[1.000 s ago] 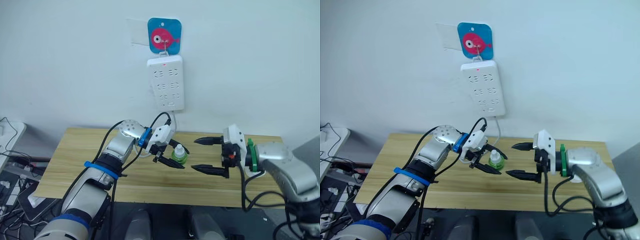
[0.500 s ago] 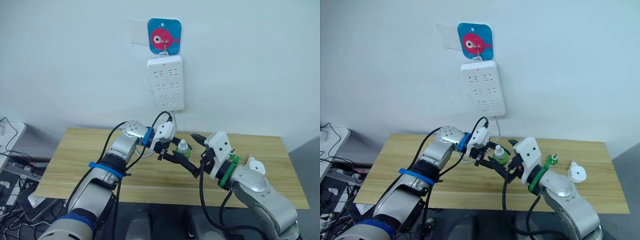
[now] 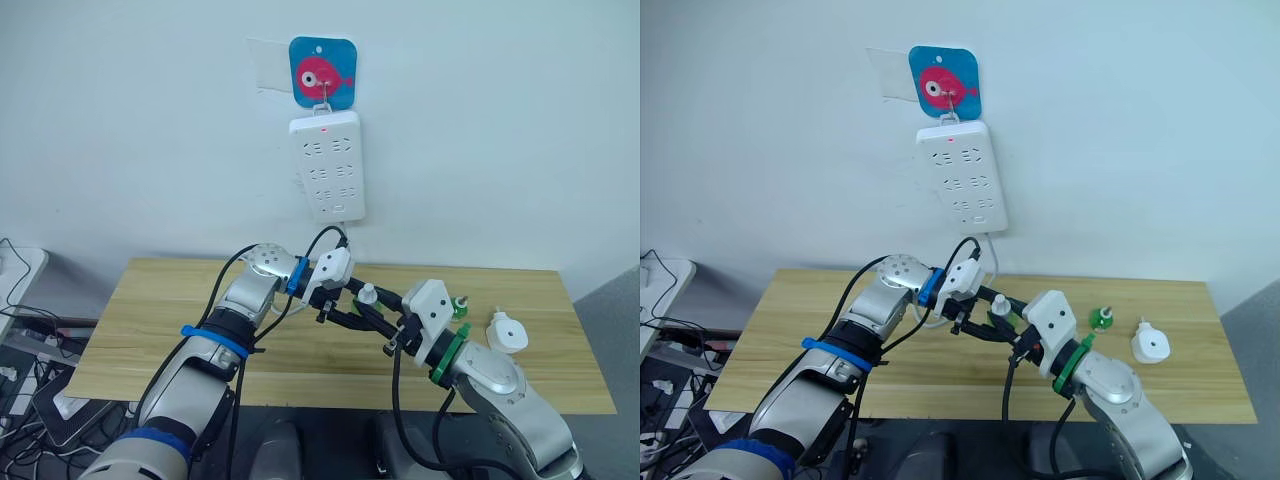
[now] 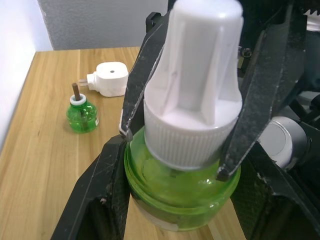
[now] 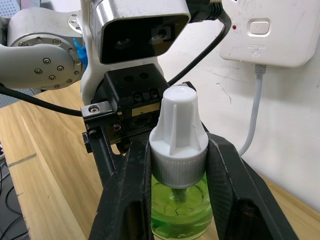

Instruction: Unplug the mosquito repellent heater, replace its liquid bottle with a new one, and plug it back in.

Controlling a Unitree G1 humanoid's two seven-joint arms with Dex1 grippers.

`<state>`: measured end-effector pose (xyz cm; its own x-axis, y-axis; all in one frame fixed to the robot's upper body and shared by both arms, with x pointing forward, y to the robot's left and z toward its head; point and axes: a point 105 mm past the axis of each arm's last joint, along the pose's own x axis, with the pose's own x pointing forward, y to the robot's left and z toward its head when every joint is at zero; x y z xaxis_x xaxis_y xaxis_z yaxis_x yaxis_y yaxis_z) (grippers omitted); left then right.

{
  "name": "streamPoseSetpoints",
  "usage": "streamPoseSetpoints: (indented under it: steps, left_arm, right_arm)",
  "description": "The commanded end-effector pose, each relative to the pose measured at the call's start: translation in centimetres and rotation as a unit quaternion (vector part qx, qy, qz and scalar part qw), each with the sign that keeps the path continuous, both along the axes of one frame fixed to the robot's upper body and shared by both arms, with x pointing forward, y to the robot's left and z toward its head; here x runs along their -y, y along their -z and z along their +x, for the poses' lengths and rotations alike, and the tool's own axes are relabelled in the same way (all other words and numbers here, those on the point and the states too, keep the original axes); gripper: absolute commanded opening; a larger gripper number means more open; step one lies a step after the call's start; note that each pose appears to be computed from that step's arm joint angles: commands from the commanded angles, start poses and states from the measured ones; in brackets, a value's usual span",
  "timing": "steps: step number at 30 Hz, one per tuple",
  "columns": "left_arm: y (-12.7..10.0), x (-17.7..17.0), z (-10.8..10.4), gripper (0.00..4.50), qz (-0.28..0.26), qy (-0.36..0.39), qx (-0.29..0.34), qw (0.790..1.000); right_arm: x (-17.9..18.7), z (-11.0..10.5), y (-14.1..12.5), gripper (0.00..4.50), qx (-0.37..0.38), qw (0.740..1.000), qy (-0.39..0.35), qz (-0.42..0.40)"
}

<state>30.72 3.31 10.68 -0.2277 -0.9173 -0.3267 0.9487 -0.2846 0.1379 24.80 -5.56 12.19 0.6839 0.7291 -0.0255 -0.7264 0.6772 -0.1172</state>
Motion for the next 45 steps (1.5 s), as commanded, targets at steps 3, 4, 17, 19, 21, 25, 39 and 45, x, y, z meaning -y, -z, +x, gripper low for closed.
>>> streamPoseSetpoints:
  steps: [3,4,17,19,21,25,39,45]
  left_arm:
    - [-1.3,0.0,-0.4,2.28,-0.018,0.028,0.022,0.999]
    - [-1.3,-0.1,-0.6,2.28,-0.015,0.038,0.023,0.999]
    - [-1.6,-0.2,-1.1,2.28,-0.009,0.061,0.031,0.998]
    - [-1.5,-0.3,-0.9,2.28,-0.009,0.055,0.033,0.998]
    - [-1.6,-0.3,-0.6,2.28,-0.014,0.044,0.032,0.998]
    - [-1.8,-0.1,-0.1,2.28,-0.024,0.027,0.027,0.999]
    - [-2.3,0.6,0.8,2.28,-0.045,-0.007,0.022,0.999]
    - [-2.5,1.0,0.8,2.28,-0.045,-0.001,0.027,0.999]
  right_arm:
    - [-0.3,-0.7,0.0,1.07,0.005,0.989,-0.144,-0.02]
    - [-0.3,-0.9,0.0,1.07,0.003,0.98,-0.196,-0.034]
    - [1.4,4.6,-3.3,2.38,-0.009,0.907,-0.404,-0.118]
    - [2.2,4.5,-3.8,3.15,-0.005,0.913,-0.391,-0.113]
    - [3.1,4.1,-3.9,3.92,-0.006,0.919,-0.378,-0.114]
    - [5.2,2.7,-4.1,4.47,-0.013,0.94,-0.325,-0.105]
    - [0.7,1.4,-4.4,4.47,0.034,0.993,-0.109,-0.024]
    - [1.0,3.6,-3.7,4.47,0.041,0.996,-0.052,-0.052]
